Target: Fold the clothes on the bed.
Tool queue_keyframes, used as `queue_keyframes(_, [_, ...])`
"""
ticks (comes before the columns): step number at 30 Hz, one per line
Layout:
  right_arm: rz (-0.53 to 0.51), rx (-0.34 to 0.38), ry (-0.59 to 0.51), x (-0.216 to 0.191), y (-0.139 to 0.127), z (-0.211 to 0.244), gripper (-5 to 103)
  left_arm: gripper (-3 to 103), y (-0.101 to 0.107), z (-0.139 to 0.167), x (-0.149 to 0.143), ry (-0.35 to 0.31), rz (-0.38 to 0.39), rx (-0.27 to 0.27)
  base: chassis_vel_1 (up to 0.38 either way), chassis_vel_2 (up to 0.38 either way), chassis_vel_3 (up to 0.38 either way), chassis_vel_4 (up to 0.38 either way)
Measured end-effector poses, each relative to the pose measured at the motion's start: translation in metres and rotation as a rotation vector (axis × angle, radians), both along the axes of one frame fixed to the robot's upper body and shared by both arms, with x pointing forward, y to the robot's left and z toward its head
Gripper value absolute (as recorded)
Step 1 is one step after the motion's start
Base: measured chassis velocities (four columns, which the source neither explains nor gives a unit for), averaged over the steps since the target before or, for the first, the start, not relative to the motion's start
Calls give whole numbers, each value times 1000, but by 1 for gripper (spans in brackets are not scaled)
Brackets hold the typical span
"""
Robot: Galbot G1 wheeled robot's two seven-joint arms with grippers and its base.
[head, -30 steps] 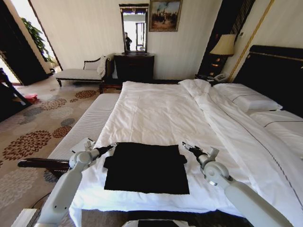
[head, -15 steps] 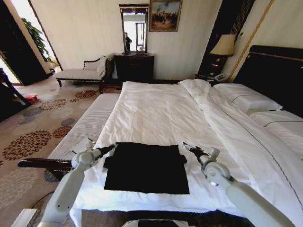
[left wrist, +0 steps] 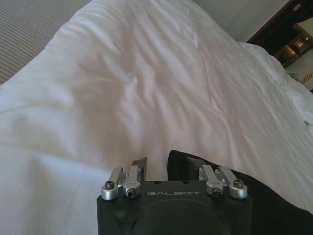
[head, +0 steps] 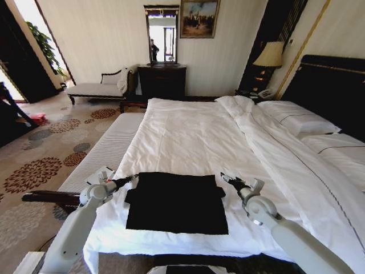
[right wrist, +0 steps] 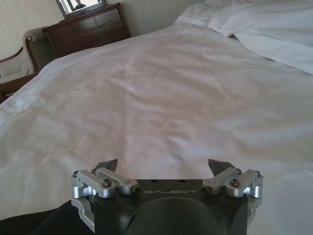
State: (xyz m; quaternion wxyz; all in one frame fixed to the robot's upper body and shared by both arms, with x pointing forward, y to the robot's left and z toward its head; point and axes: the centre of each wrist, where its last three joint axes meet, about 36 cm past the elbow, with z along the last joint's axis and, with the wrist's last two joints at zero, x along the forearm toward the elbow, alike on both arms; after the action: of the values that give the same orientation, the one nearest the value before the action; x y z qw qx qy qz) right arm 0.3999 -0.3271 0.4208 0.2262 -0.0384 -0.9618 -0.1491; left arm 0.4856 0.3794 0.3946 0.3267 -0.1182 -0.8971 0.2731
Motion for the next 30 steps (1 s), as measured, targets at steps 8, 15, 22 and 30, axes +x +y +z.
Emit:
queue_keyframes(8, [-8, -14, -1, -1, -6, 3, 100, 80, -12, -15, 7, 20, -6, -8, 0, 0, 0, 0])
queue_keyframes(15, [-11, -14, -3, -1, -6, 4, 100, 85, -20, -19, 8, 16, -18, -19, 0, 0, 0, 0])
queue_keyframes(22, [-11, -13, -1, -1, -5, 4, 100, 57, -23, -20, 10, 3, -26, -35, 0, 0, 0, 0])
queue_keyframes(30, [-14, -19, -2, -1, -6, 5, 100, 30, -28, -21, 12, -3, -29, -47, 0, 0, 0, 0])
